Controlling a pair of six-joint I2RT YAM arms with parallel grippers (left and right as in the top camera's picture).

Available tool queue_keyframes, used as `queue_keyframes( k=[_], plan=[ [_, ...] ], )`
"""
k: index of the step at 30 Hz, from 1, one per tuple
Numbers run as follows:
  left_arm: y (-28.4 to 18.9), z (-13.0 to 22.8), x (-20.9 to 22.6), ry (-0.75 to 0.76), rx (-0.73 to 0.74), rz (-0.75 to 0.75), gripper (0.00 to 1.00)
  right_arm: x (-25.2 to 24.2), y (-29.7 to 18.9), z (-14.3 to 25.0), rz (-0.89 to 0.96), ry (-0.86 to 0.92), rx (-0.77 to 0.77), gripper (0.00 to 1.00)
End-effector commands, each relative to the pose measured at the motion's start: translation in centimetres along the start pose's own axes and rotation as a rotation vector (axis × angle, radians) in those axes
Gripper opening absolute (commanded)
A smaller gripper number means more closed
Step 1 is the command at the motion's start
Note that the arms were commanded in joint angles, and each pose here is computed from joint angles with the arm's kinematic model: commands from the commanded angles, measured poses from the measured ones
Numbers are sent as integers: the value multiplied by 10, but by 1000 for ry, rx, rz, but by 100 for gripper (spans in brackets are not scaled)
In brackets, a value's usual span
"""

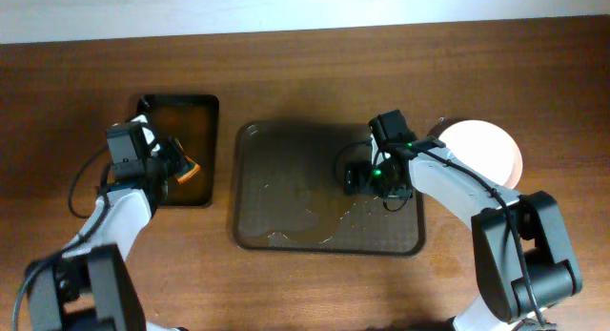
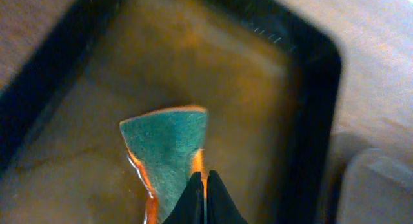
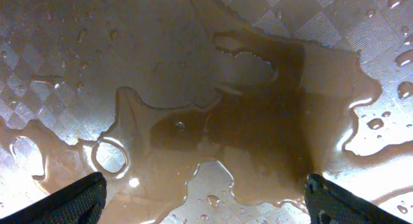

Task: Clean dirty plates on tray and stack at the side
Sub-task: 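Move the left gripper to the empty black tray and drop the sponge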

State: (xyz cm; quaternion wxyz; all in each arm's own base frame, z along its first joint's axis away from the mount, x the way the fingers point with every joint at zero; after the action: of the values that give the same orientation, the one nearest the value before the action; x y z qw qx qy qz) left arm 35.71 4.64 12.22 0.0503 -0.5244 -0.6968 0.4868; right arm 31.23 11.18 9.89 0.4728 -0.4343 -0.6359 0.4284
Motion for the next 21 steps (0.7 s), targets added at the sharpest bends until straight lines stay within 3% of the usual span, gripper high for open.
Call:
queue_keyframes(
  k=[1,5,6,8,10,13,16,17,21],
  plan=[
    [29,14,15,0,63,-49,2,-1,14,10,-6,-1,60,98],
    [44,25,24,-1,101,-71,6,-1,14,10,-6,-2,61,98],
    [43,23,22,3,96,-64,0,-1,14,10,-5,-1,63,98],
    [26,13,2,7,107,70,0,-1,14,11,-4,1,69,98],
    [-13,-7,-28,36,58,241,0,0,10,11,-5,0,63,98],
    [-101,-31,-58,84,-116,356,4,1,-16,14,28,-6,33,98],
    [-172,-21,-63,101,-172,389,59,8,-63,24,39,-19,-37,98],
    [-186,-15,-61,101,-169,387,100,12,-83,30,21,-26,-72,98],
    [-212,9,-50,81,-105,350,100,21,-158,75,-11,-51,-191,98]
  ],
)
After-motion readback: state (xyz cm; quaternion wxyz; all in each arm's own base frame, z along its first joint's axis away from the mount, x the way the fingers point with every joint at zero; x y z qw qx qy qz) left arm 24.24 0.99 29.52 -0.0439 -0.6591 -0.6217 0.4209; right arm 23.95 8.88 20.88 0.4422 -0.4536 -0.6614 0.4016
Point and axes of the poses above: each gripper's point midway between its finger pads, its own y axis out along the fingers, its own x axis along the line the jaws close on, z = x × y, the point moved 9 cm from there along -y, back along the fingers, and after that the axes turned 13 degrees about -y, right-handed, at the moved point
